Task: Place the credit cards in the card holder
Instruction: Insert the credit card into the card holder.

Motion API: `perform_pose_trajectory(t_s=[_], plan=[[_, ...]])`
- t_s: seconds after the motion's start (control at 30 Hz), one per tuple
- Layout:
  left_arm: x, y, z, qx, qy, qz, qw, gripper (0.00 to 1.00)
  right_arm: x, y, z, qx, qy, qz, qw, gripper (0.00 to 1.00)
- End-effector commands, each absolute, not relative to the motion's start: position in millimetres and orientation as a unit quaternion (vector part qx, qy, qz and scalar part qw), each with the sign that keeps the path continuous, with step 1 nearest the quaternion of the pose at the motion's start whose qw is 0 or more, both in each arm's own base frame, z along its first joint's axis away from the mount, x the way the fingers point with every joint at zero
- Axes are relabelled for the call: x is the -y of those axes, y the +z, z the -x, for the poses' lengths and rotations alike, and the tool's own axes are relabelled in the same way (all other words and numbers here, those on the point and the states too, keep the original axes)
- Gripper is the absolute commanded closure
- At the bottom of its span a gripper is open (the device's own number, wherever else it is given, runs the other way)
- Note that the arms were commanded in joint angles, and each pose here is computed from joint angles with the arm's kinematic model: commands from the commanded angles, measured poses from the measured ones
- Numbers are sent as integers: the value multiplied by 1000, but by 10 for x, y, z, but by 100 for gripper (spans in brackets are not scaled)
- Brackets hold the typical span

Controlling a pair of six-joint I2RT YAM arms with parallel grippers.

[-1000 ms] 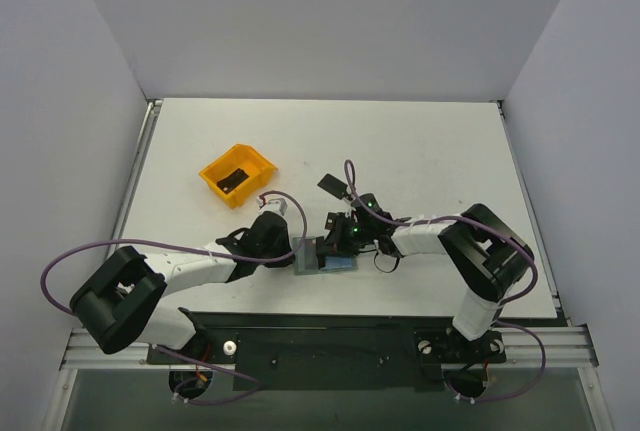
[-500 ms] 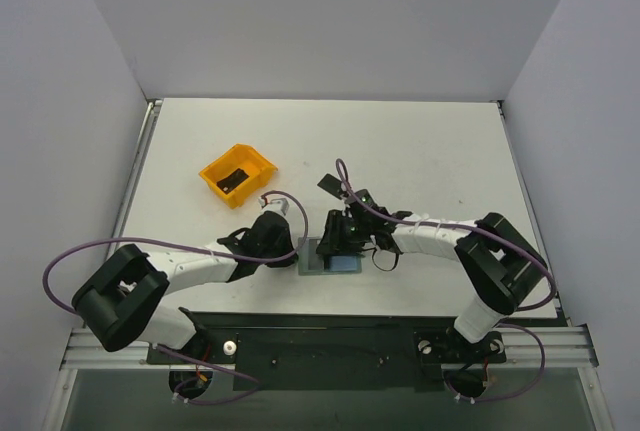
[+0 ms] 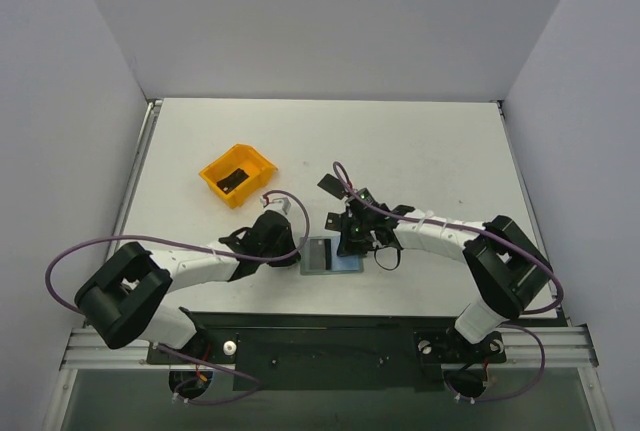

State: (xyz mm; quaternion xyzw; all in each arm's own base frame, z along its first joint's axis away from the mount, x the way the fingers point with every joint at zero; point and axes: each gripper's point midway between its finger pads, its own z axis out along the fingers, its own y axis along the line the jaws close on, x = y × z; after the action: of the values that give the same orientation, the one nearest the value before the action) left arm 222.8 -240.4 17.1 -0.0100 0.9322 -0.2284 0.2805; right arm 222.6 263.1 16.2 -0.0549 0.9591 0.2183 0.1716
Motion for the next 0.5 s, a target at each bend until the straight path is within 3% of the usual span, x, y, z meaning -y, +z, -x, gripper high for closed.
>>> perform_pose_trajectory(t_s=[0.0, 0.47], plan=[[2304, -15, -2093, -949, -198, 0, 246, 100, -2601, 205, -2331, -962, 192, 54, 184, 100], [2301, -32, -2085, -950, -197, 0, 243, 100, -2915, 45, -2285, -957, 240, 70, 144, 100]])
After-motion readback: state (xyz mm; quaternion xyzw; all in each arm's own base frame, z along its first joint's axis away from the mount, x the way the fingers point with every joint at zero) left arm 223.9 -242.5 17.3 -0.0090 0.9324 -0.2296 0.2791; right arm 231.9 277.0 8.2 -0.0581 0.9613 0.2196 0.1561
